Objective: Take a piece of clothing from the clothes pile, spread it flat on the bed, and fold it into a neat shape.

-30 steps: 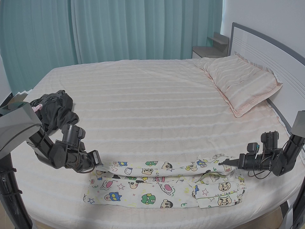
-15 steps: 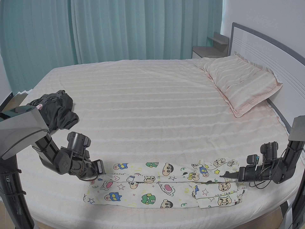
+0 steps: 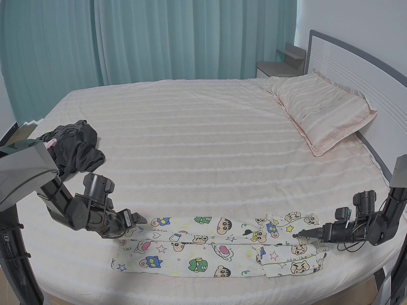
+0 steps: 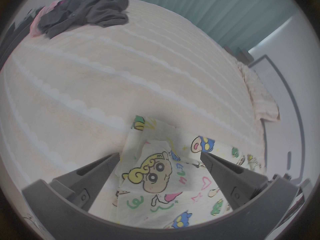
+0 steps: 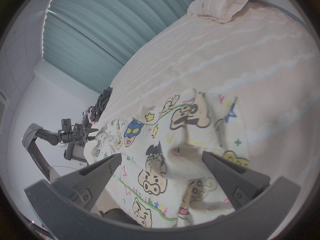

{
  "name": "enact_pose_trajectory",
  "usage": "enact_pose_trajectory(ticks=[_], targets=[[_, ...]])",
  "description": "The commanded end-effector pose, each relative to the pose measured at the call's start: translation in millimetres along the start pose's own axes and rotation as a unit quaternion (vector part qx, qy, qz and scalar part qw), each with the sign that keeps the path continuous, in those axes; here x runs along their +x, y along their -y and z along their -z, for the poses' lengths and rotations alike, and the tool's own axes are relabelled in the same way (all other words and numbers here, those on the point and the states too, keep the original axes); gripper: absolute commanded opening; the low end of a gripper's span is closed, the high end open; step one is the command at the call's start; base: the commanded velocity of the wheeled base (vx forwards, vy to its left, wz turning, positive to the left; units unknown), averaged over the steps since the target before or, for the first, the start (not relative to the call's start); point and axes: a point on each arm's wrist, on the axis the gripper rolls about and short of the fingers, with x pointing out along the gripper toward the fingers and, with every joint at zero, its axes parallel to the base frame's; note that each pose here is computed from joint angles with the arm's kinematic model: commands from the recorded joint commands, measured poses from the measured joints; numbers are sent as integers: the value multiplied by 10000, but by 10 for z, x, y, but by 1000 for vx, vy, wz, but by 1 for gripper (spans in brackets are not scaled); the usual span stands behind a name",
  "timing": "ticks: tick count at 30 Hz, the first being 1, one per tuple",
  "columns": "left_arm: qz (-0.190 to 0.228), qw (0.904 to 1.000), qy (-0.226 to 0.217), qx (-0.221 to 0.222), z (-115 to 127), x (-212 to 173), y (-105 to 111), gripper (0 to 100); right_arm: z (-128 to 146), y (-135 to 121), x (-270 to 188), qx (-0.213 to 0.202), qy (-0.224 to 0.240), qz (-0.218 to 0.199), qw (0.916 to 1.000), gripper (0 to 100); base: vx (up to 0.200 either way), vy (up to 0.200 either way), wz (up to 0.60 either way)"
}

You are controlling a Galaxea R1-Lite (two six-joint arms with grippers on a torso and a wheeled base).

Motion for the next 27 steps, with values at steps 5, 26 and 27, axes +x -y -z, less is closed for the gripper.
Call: enact_pose_trajectory(ticks=[5, 26, 27], targets=[[423, 9951, 314, -839, -164, -459, -226, 100, -28, 22, -288, 154, 398, 192, 9989, 100, 0, 0, 0], [1733, 9615, 75, -2132, 169, -867, -267, 100, -4, 13, -2, 771, 170, 562, 9953, 0, 0, 0, 0], [1731, 9614, 79, -2138, 168, -867, -270, 100, 0, 14, -3, 791, 174, 593, 9950, 0, 0, 0, 0]])
